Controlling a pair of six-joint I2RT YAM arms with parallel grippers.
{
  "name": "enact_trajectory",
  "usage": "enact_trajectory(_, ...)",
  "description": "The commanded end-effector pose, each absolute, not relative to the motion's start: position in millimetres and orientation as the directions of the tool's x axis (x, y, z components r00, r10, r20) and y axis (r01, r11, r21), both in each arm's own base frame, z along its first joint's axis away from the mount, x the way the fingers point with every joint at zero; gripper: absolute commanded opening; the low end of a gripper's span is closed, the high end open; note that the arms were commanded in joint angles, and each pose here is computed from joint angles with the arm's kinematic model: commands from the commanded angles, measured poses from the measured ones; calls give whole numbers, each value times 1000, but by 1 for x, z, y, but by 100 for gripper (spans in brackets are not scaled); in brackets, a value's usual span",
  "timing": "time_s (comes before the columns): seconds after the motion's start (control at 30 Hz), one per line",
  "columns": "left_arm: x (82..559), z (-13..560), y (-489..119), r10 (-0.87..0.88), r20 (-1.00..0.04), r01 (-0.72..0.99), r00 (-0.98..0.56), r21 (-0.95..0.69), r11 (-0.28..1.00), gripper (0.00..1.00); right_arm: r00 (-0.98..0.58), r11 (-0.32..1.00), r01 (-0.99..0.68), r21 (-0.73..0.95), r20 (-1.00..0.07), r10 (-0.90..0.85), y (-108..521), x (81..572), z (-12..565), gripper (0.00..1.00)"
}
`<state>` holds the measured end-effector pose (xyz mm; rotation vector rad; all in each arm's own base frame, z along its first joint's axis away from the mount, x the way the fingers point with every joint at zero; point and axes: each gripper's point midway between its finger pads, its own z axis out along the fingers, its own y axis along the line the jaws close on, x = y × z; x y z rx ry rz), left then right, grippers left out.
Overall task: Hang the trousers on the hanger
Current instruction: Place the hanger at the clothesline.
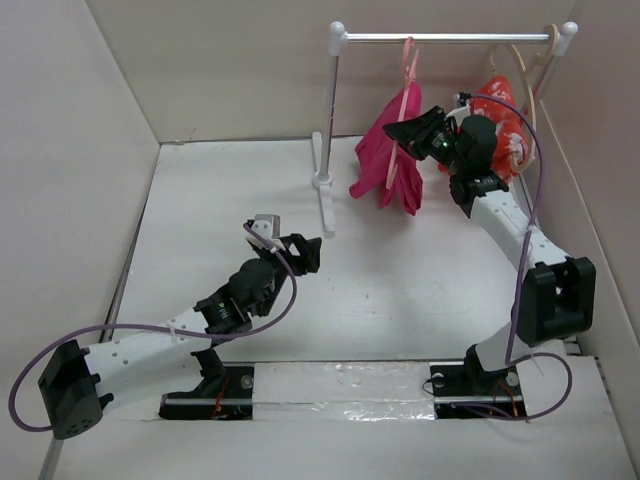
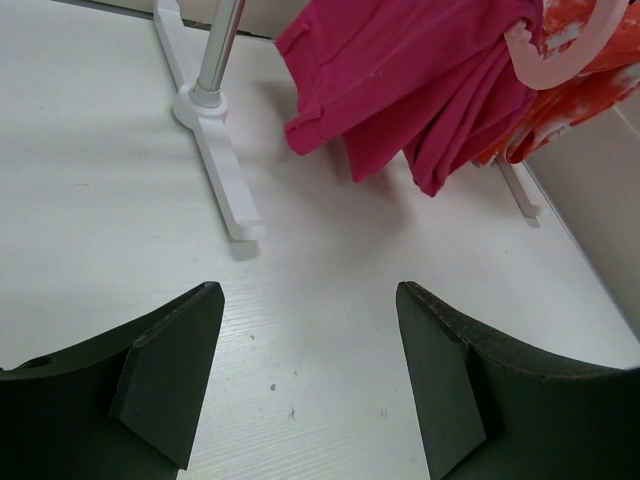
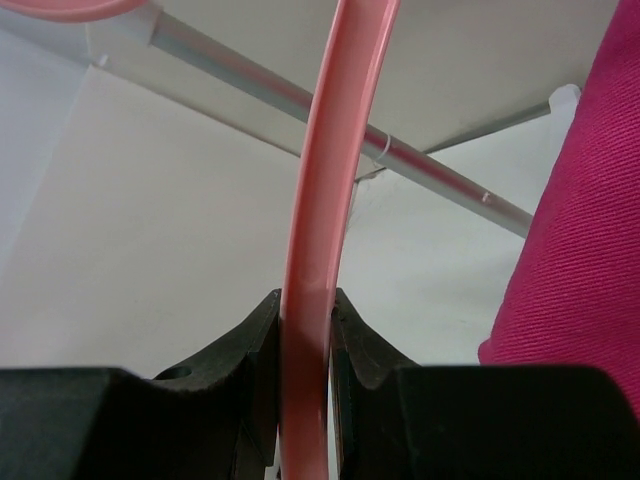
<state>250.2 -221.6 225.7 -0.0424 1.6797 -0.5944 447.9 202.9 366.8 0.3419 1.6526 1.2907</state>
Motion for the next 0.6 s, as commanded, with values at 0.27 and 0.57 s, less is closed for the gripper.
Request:
enact_trajectory(0.27,251,247,-223,-406,-896,317,-179,-444,838,67,-345,260,-716,648,-652,675,206,414,490,0)
enact_trajectory(0.57,251,243,-226,-401,-897,323,-187,-442,837,67,-297,299,-715,632,-661,689,194,406,505,0)
